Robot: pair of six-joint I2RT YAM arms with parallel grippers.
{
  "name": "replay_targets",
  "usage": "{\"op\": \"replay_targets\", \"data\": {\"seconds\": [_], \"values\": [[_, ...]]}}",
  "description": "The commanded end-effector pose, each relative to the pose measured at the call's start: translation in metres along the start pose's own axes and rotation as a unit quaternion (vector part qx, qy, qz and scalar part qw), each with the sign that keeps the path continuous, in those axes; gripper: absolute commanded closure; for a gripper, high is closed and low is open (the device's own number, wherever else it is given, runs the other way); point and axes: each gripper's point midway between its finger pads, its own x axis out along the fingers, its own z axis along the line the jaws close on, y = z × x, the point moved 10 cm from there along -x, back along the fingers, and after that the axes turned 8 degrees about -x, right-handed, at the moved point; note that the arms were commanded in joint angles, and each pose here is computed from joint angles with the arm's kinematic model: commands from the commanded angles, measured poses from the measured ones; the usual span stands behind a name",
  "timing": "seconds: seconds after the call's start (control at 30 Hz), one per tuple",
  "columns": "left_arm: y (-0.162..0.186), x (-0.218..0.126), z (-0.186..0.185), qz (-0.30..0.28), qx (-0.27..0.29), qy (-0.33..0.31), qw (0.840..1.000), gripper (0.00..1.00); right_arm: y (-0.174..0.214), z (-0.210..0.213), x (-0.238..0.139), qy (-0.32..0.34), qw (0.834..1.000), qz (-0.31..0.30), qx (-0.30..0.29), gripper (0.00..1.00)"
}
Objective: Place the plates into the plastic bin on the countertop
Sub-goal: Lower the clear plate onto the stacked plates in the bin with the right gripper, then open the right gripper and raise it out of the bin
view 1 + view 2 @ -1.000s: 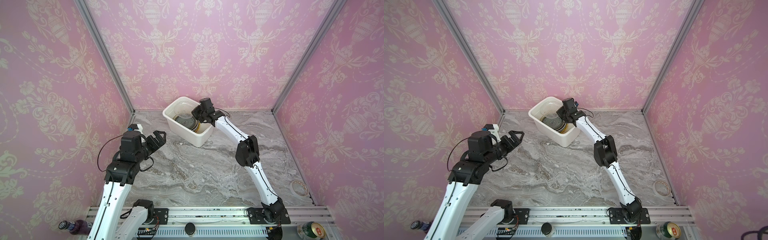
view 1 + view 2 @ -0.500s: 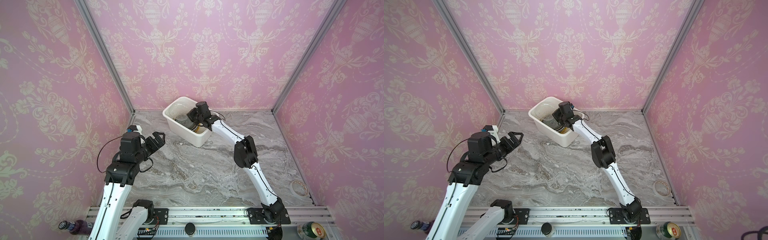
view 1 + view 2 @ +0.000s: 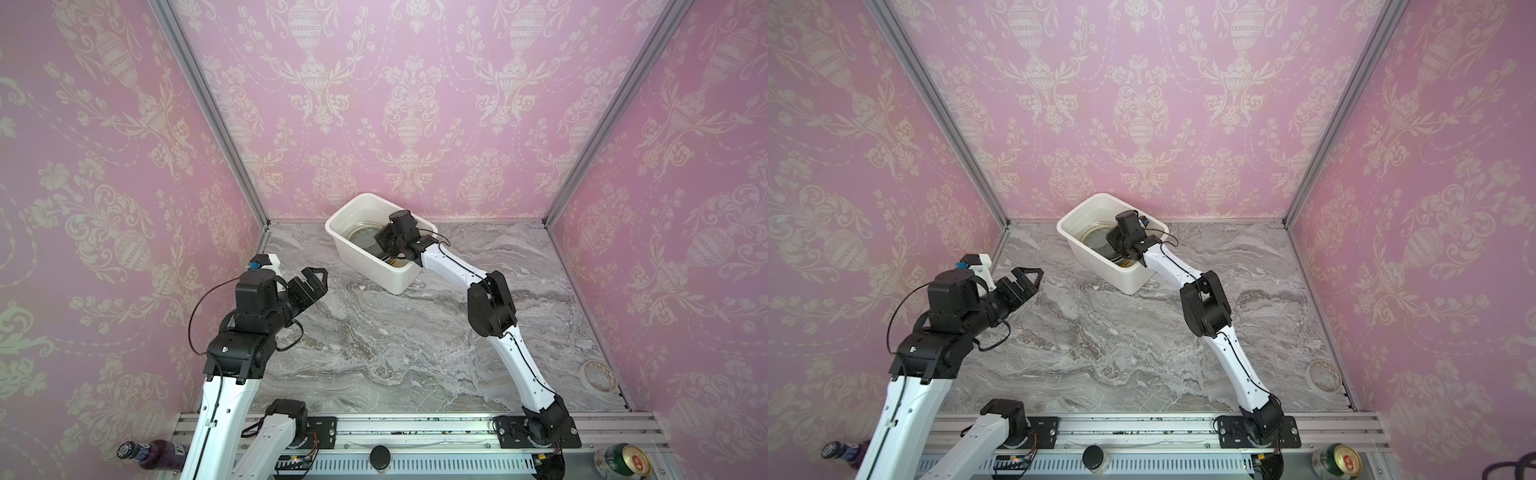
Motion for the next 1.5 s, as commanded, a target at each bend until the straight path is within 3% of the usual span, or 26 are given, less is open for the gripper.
{"op": "replay_targets", "data": {"seconds": [0.0,0.2,0.43,0.7,0.87,1.0,1.17,1.33,1.47], "values": [[0.000,0.000,0.006,-0.006,0.011,-0.020,1.000,0.01,-0.011,0.012,-0.018,0.002,1.000,-0.023,0.000,0.74],[-0.001,0.000,0.004,-0.007,0.011,-0.019,1.000,0.01,-0.015,0.022,-0.028,0.001,0.999,-0.032,-0.008,0.68],[-0.004,-0.005,0.001,-0.017,0.015,-0.018,1.000,0.01,-0.026,0.040,-0.067,0.042,0.997,-0.063,-0.024,0.56],[-0.009,-0.013,-0.005,-0.027,0.024,-0.014,0.999,0.01,-0.035,0.074,-0.103,0.005,0.995,-0.077,-0.064,0.56],[-0.013,-0.024,-0.009,-0.037,0.071,-0.038,0.996,0.01,-0.043,0.104,-0.142,-0.043,0.988,-0.074,-0.132,0.54],[-0.017,-0.026,-0.002,-0.063,0.137,-0.089,0.985,0.01,-0.050,0.117,-0.189,-0.070,0.966,-0.057,-0.242,0.51],[-0.022,-0.007,0.021,-0.125,0.169,-0.157,0.965,0.01,-0.059,0.096,-0.266,-0.020,0.921,-0.074,-0.383,0.46],[-0.018,0.034,0.048,-0.176,0.192,-0.164,0.951,0.01,-0.075,0.024,-0.335,0.086,0.901,-0.144,-0.399,0.33],[-0.007,0.072,0.088,-0.176,0.208,-0.205,0.940,0.01,-0.068,-0.042,-0.382,0.192,0.866,-0.191,-0.420,0.30]]}}
